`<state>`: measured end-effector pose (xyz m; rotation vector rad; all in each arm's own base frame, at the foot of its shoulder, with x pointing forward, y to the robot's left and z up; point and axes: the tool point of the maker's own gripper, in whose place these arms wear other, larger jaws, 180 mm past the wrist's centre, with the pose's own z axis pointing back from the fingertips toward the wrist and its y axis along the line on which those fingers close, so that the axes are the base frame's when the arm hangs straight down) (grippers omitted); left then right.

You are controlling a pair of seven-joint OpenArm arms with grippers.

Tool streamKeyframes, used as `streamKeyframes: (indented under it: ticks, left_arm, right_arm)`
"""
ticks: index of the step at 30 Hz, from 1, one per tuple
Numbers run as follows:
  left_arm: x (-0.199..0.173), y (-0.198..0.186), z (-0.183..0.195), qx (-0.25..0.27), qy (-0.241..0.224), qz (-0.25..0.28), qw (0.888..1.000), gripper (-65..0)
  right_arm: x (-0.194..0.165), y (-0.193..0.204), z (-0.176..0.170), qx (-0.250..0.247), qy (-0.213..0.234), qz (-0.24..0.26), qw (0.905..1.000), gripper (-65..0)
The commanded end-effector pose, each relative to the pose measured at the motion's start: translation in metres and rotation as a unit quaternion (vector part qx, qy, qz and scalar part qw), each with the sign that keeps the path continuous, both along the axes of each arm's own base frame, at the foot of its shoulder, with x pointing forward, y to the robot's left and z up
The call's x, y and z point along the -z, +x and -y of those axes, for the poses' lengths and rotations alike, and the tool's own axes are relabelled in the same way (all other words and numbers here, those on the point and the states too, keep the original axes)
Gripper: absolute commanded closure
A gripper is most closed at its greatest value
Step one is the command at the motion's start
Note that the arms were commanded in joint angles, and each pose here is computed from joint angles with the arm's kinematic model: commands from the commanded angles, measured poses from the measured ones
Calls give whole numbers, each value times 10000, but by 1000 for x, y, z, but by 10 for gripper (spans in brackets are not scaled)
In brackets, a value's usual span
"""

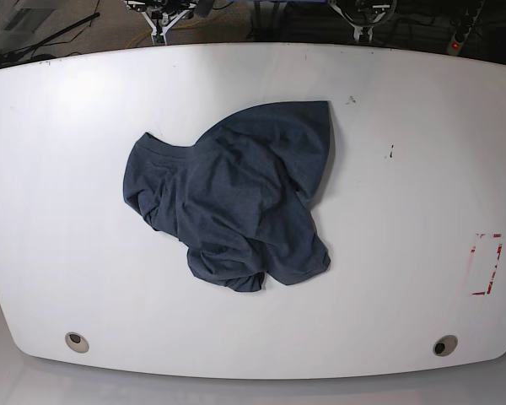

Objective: Fold the T-shirt properly
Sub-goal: 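Move both grippers from rest toward the crumpled navy T-shirt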

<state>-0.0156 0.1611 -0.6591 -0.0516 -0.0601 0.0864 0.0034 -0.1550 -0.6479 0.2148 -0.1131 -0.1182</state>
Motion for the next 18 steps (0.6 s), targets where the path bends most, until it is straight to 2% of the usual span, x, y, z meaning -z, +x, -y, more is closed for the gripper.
streamKeyframes:
  ticks: [1,3,4,18]
  left_arm:
    - [-1,1,-6,-45,52,139,9999,-369]
    - [-2,0,-7,-40,61,163,9998,-372]
    - [-1,-2,1,-27,-18,84,10000,-363]
    - [-1,-12,0,-67,2,40,10000,-363]
  right_arm:
    - [-1,-4,14,47,-118,-32,9999,-173]
    - [-1,-6,16,47,-144,-35,9999,-174]
    - [1,4,-9,17,45,44,10000,-166]
    - [-1,-2,-12,-9,64,72,10000,-159]
